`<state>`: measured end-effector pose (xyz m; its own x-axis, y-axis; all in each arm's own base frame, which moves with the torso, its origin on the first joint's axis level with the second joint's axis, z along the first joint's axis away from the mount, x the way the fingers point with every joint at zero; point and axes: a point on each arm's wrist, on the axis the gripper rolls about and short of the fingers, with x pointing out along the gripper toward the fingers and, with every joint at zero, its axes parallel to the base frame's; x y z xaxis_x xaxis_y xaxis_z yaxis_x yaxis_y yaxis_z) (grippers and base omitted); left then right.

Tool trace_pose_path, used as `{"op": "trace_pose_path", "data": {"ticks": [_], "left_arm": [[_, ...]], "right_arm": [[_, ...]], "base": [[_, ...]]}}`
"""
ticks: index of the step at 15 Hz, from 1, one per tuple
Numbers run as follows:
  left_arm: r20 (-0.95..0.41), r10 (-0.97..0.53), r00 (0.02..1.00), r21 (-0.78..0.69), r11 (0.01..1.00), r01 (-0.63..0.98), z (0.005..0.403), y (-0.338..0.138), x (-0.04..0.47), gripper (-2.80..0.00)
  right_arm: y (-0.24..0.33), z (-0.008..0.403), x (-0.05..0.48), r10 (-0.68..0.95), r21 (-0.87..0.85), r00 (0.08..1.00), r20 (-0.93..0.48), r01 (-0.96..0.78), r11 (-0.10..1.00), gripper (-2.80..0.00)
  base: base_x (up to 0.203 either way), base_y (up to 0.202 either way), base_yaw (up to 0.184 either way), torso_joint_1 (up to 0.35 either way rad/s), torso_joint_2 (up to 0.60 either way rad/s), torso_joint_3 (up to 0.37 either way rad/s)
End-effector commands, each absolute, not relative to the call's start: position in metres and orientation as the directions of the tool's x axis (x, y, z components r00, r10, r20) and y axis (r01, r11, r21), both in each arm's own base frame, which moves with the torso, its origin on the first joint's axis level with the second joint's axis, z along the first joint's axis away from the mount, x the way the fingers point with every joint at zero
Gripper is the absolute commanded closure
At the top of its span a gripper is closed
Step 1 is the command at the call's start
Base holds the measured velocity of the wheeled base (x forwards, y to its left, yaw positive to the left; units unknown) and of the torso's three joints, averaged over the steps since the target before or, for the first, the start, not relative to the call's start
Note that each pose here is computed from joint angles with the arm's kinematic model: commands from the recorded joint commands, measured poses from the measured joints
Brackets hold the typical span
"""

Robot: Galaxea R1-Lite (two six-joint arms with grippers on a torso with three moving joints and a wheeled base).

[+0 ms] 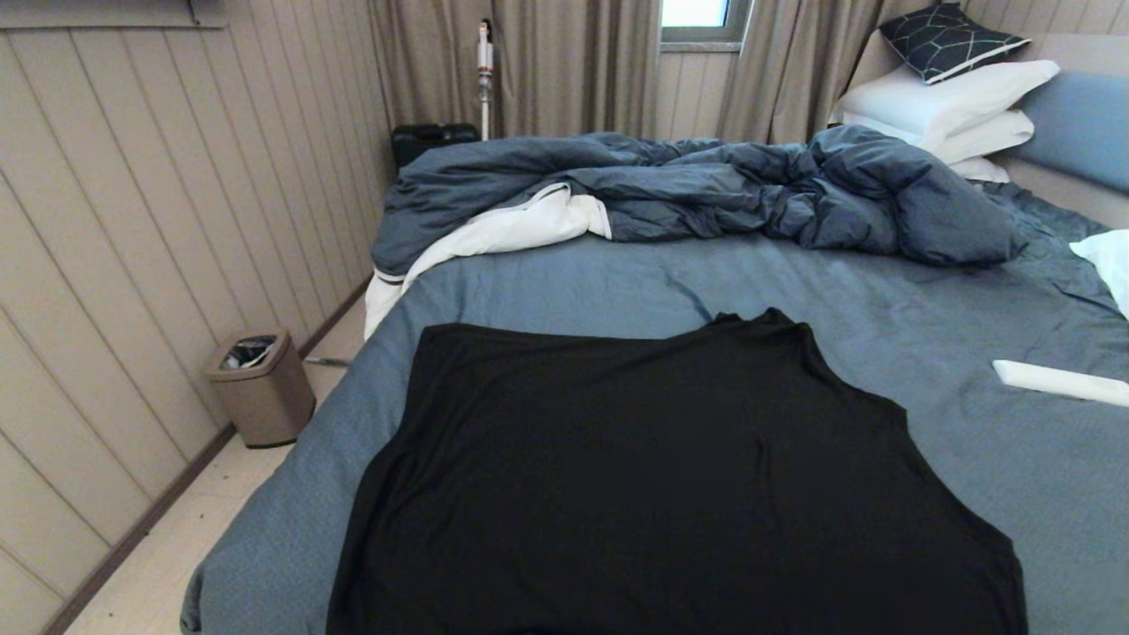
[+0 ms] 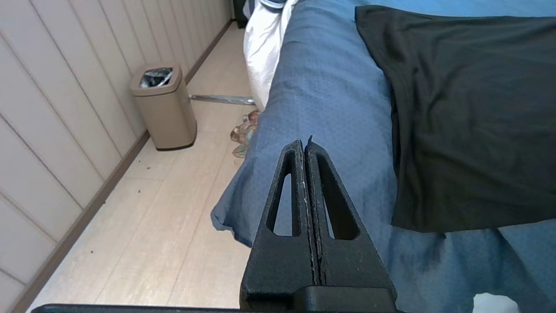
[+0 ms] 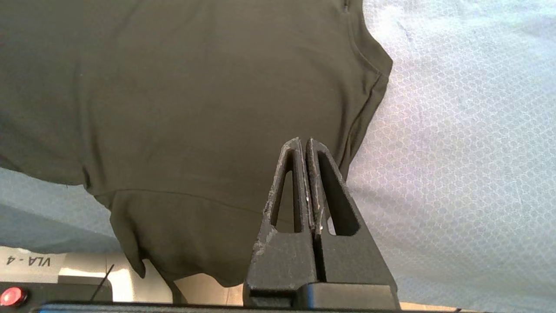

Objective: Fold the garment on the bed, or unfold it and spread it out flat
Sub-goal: Fold the black T-shirt

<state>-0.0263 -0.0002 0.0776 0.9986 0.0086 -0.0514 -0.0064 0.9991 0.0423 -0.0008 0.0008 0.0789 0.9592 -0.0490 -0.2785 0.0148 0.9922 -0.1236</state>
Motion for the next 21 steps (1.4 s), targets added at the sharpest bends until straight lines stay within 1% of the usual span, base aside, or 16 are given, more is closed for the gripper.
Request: {"op": "trace_pose_path", "data": {"ticks": [1, 4, 6, 8, 9, 12, 13, 14, 17, 18, 19, 21], "left_arm": [[-0.054, 0.009, 0.999, 0.043, 0.999, -0.007, 0.078, 0.000, -0.026, 0.00], [-0.055, 0.009, 0.998, 0.032, 0.999, -0.007, 0.078, 0.000, -0.026, 0.00], [-0.054, 0.009, 0.999, 0.031, 0.999, -0.008, 0.078, 0.000, -0.026, 0.00], [-0.054, 0.009, 0.999, 0.032, 0.999, -0.007, 0.078, 0.000, -0.026, 0.00], [-0.054, 0.009, 0.999, 0.034, 0.999, -0.007, 0.078, 0.000, -0.026, 0.00], [-0.054, 0.009, 0.999, 0.034, 0.999, -0.007, 0.078, 0.000, -0.026, 0.00], [-0.054, 0.009, 0.999, 0.032, 0.999, -0.007, 0.078, 0.000, -0.026, 0.00], [-0.054, 0.009, 0.999, 0.034, 0.999, -0.007, 0.078, 0.000, -0.026, 0.00], [-0.054, 0.010, 0.999, 0.037, 0.999, -0.008, 0.078, 0.000, -0.026, 0.00], [-0.052, 0.009, 0.999, 0.034, 0.999, -0.007, 0.078, 0.000, -0.026, 0.00], [-0.052, 0.008, 0.999, 0.024, 1.000, -0.007, 0.078, 0.000, -0.026, 0.00], [-0.048, 0.020, 0.999, -0.024, 0.999, -0.021, 0.078, 0.000, -0.026, 0.00]], "right_arm": [[0.001, 0.079, 0.000, -0.049, -0.123, 0.958, -0.283, 0.014, 0.992, 0.00], [0.001, 0.079, 0.000, -0.056, -0.123, 0.957, -0.285, 0.021, 0.992, 0.00], [0.001, 0.079, 0.000, -0.127, -0.123, 0.950, -0.285, 0.095, 0.988, 0.00], [0.001, 0.079, -0.001, -0.122, -0.139, 0.952, -0.281, 0.085, 0.987, 0.00], [0.001, 0.079, -0.001, -0.099, -0.145, 0.955, -0.280, 0.060, 0.988, 0.00], [0.001, 0.079, -0.002, 0.077, -0.133, 0.961, -0.267, -0.116, 0.984, 0.00], [0.001, 0.079, -0.003, 0.094, -0.132, 0.963, -0.251, -0.130, 0.983, 0.00], [0.000, 0.079, -0.006, 0.079, -0.134, 0.974, -0.210, -0.109, 0.985, 0.00], [0.001, 0.077, -0.020, 0.043, -0.142, 0.998, -0.035, -0.047, 0.989, 0.00], [0.001, 0.076, -0.022, 0.037, -0.141, 0.999, -0.007, -0.038, 0.989, 0.00], [0.001, 0.076, -0.022, 0.033, -0.121, 0.999, -0.007, -0.034, 0.992, 0.00], [0.000, 0.076, -0.022, 0.019, -0.038, 1.000, -0.005, -0.019, 0.999, 0.00]], "base": [[0.000, 0.000, 0.000, 0.000, 0.00, 0.000], [0.000, 0.000, 0.000, 0.000, 0.00, 0.000], [0.000, 0.000, 0.000, 0.000, 0.00, 0.000], [0.000, 0.000, 0.000, 0.000, 0.00, 0.000], [0.000, 0.000, 0.000, 0.000, 0.00, 0.000], [0.000, 0.000, 0.000, 0.000, 0.00, 0.000], [0.000, 0.000, 0.000, 0.000, 0.00, 0.000], [0.000, 0.000, 0.000, 0.000, 0.00, 0.000], [0.000, 0.000, 0.000, 0.000, 0.00, 0.000], [0.000, 0.000, 0.000, 0.000, 0.00, 0.000], [0.000, 0.000, 0.000, 0.000, 0.00, 0.000], [0.000, 0.000, 0.000, 0.000, 0.00, 0.000]]}}
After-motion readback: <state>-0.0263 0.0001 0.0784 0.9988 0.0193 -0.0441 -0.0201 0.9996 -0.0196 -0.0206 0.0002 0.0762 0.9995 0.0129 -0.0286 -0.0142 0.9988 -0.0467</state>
